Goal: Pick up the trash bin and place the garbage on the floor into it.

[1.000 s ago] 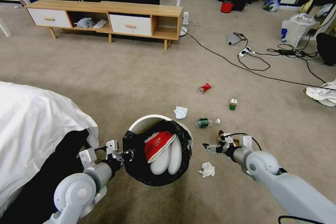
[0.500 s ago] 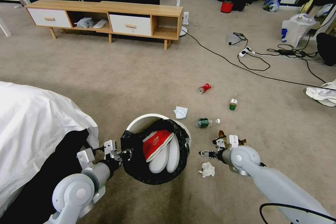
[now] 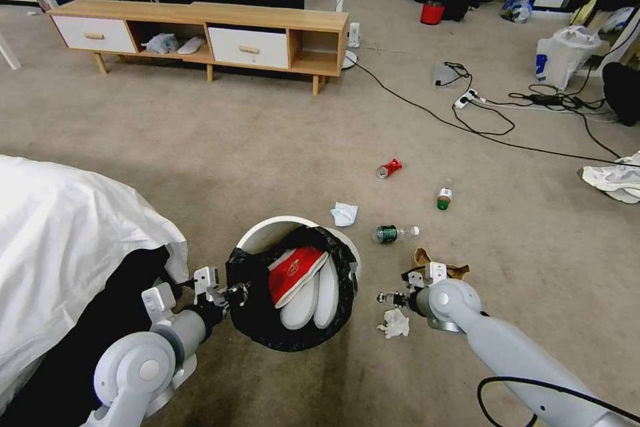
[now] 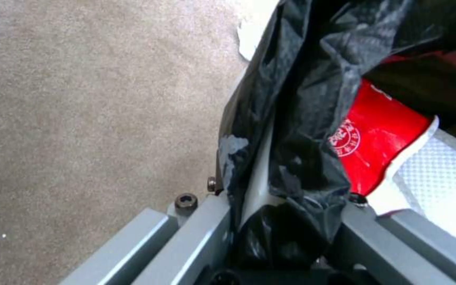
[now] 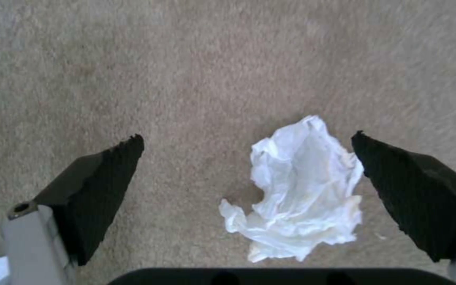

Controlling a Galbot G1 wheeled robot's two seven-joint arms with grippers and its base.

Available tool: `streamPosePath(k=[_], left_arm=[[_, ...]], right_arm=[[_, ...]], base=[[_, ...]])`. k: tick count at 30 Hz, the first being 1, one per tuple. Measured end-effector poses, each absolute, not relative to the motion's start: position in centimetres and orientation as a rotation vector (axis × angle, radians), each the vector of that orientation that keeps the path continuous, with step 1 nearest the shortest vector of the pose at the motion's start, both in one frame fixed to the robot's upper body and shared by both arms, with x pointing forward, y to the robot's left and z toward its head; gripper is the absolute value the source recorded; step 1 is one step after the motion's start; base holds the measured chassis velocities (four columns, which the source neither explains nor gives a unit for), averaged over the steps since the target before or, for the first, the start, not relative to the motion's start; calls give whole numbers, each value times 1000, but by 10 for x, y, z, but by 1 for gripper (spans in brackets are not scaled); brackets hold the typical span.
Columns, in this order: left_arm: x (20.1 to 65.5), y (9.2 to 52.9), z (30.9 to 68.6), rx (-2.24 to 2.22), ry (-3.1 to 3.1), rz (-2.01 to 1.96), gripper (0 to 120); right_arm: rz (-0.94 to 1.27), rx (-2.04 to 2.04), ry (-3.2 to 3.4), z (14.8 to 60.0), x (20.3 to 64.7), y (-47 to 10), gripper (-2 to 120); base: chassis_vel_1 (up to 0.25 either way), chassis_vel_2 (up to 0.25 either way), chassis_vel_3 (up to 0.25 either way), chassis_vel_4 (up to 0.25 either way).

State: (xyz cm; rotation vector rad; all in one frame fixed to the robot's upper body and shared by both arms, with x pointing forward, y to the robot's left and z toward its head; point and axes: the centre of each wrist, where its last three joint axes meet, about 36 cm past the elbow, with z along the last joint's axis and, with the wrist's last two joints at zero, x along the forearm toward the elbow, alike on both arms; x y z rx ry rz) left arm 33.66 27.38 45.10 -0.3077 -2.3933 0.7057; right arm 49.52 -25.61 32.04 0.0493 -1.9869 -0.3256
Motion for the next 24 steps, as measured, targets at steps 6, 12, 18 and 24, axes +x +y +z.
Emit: streamPosePath(k=[6,12,18,24], left_arm=[[334,277,453,-308,-2399,695,0],[333,277,455,-313,-2402,693,0],[331,276,455,-315,-2400,695,0],[330,276,456,-314,-2403,694,0]], right_arm=[[-349,28,-1969,309,494,-253,100],[-362,14,-1958,302,491,-252,100],[-369,-7,-1943,294,488,-252,100],[-367,-36,-1931,283,486,-255,100]], base=[[0,0,0,0],[0,0,0,0],[0,0,0,0],[0,0,0,0]])
